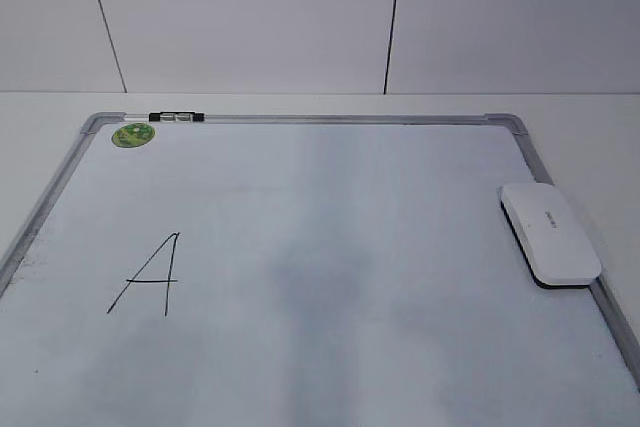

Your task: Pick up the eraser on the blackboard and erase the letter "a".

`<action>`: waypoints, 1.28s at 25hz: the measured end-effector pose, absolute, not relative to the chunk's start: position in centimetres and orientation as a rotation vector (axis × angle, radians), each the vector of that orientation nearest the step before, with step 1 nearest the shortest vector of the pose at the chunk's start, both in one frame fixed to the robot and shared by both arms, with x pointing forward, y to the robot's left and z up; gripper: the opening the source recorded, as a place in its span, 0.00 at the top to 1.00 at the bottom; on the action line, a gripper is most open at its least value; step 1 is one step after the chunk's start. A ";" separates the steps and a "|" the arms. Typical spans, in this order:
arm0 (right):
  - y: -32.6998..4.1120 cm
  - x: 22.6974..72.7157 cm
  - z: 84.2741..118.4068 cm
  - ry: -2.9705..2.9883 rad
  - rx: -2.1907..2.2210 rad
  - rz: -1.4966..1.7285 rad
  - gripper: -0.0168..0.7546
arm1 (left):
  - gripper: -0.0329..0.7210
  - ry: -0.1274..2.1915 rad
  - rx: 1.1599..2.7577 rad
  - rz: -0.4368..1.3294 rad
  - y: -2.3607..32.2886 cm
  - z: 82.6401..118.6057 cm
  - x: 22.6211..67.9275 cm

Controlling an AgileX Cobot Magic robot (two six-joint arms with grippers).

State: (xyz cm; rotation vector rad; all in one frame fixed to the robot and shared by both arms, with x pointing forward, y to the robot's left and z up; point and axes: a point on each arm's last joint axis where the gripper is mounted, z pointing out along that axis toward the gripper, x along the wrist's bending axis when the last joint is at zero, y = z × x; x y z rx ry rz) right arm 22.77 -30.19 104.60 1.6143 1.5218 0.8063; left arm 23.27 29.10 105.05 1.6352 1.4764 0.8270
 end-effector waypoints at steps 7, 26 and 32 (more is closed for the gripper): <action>-30.1 22.8 104.6 1.566 1.590 0.843 0.21 | 0.56 1.476 1.635 0.827 29.1 105.0 23.3; -30.1 22.8 104.6 1.570 1.589 0.846 0.21 | 0.60 1.476 1.635 0.827 29.1 105.0 23.3; -30.1 22.8 104.6 1.571 1.587 0.845 0.21 | 0.63 1.476 1.635 0.827 29.1 105.0 23.3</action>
